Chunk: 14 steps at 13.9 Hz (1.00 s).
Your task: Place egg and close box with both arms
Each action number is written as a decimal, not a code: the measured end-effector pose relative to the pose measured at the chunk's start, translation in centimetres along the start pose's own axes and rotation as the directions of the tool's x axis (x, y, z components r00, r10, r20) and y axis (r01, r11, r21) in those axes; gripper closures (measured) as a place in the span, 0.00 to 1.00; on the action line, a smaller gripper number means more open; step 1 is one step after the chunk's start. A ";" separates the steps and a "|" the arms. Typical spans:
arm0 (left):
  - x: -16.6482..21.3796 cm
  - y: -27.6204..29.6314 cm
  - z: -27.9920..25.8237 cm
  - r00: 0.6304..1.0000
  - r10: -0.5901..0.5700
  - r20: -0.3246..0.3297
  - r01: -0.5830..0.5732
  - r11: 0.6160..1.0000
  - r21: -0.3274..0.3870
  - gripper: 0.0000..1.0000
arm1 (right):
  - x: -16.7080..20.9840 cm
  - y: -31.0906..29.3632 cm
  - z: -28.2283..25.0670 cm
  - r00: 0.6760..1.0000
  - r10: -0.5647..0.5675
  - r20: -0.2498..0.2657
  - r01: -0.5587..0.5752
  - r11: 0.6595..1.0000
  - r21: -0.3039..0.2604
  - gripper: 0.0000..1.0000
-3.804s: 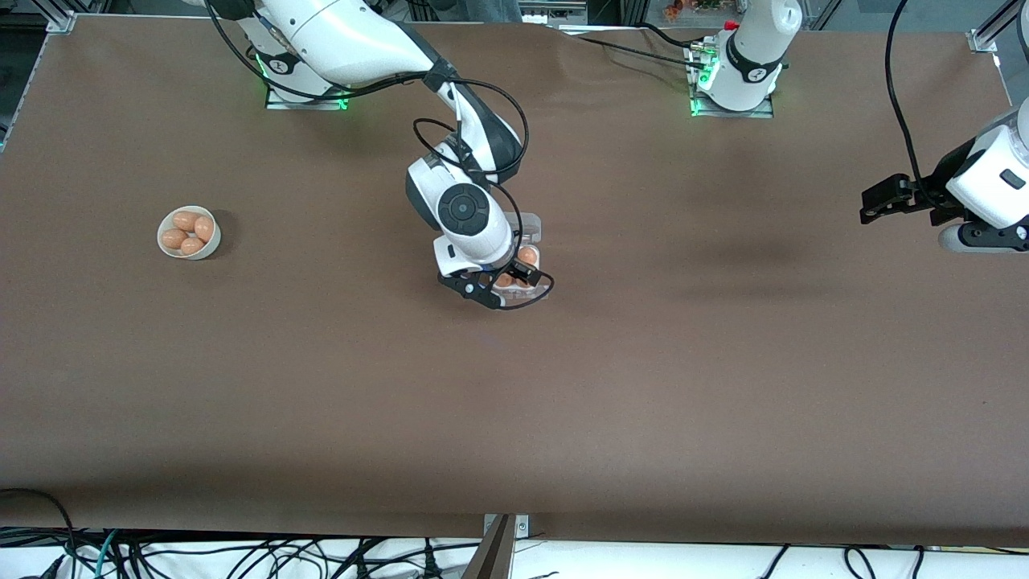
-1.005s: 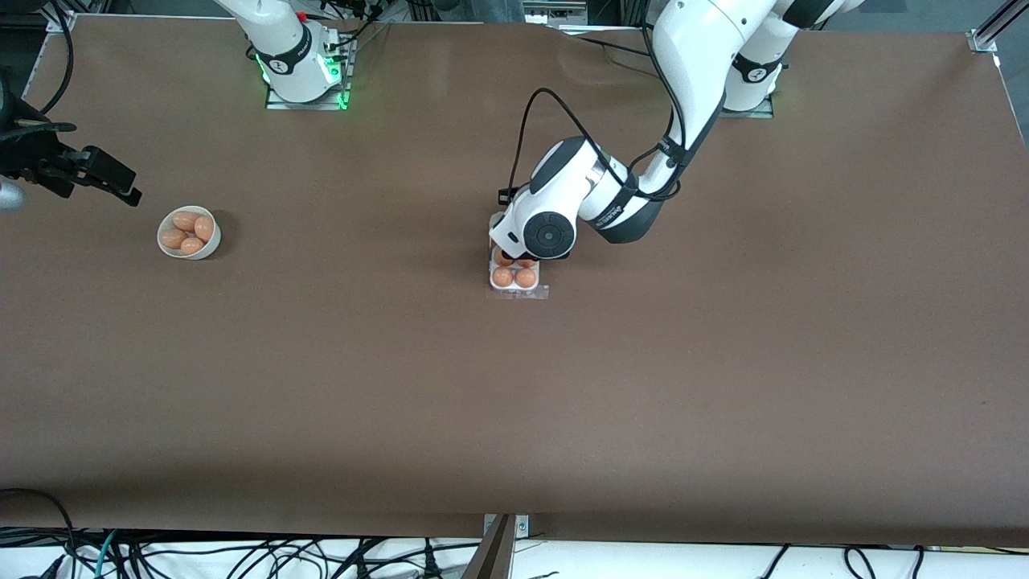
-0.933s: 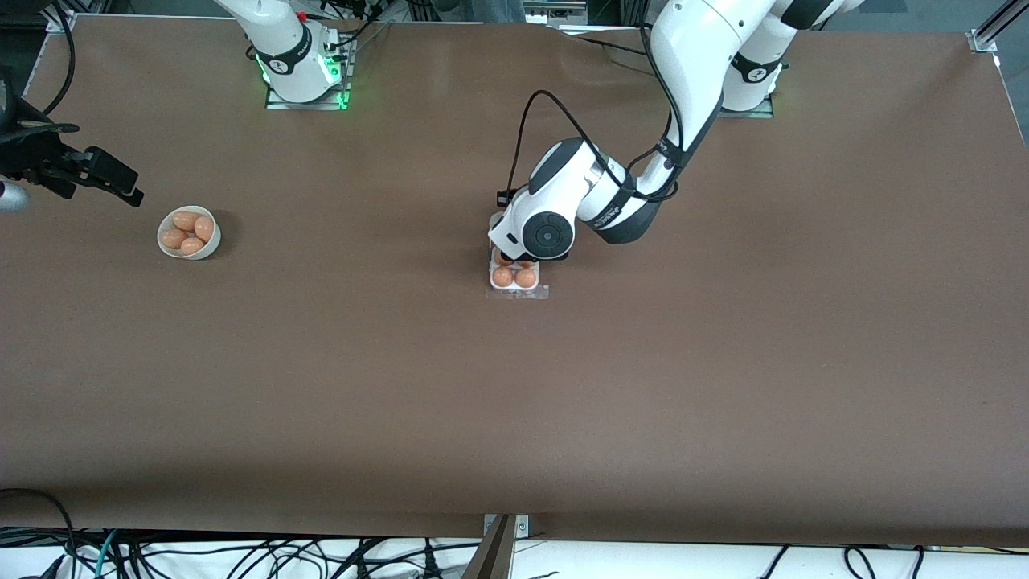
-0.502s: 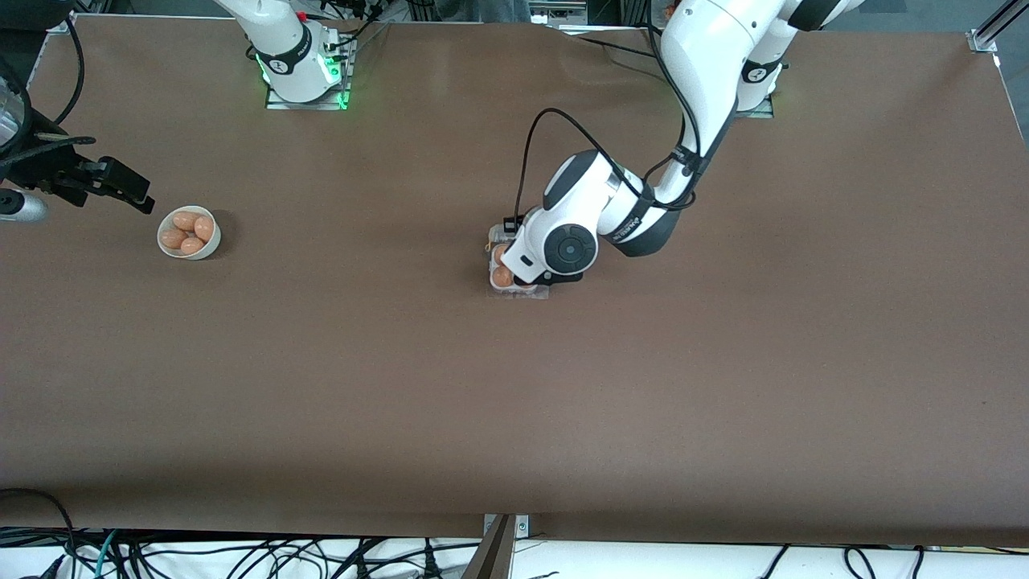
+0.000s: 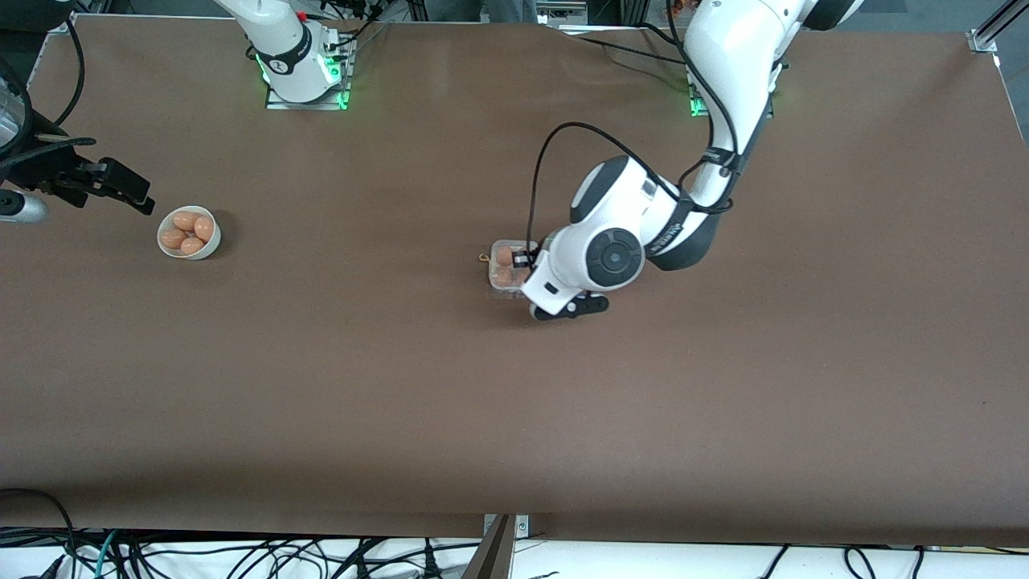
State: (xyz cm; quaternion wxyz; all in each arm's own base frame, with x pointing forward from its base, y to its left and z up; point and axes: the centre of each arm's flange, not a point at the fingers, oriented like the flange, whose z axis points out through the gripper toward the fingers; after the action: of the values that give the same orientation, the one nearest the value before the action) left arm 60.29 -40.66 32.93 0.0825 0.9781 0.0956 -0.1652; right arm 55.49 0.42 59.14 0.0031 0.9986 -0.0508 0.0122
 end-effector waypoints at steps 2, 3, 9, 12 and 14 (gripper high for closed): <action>0.7 -2.2 -5.8 0.993 0.029 -0.117 -0.018 0.996 0.089 0.44 | 0.0 0.0 0.0 1.000 -0.001 -0.001 0.001 1.000 0.000 0.00; 0.3 -3.6 -9.0 0.987 0.054 -0.150 -0.031 0.989 0.148 0.36 | 0.0 -0.1 0.0 1.000 -0.001 -0.001 0.001 1.000 0.000 0.00; 2.8 -16.0 -21.3 0.971 0.056 -0.232 -0.007 0.978 0.206 0.00 | 0.0 -0.1 -0.1 1.000 -0.002 -0.002 0.002 1.000 0.000 0.00; 4.0 -20.0 -23.4 0.968 0.020 -0.250 0.028 0.982 0.187 0.00 | 0.0 -0.1 -0.1 1.000 -0.002 -0.002 0.002 1.000 0.000 0.00; 4.4 -22.4 -25.1 0.963 0.029 -0.269 0.023 0.982 0.190 0.00 | 0.0 -0.1 -0.1 1.000 -0.002 -0.002 0.002 1.000 0.000 0.00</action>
State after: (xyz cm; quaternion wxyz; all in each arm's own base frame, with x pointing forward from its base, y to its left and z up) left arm 67.26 -13.38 51.96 -0.0254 0.9950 0.0880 -0.0386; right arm 55.51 0.54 59.20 0.0030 0.9987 -0.0498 0.0130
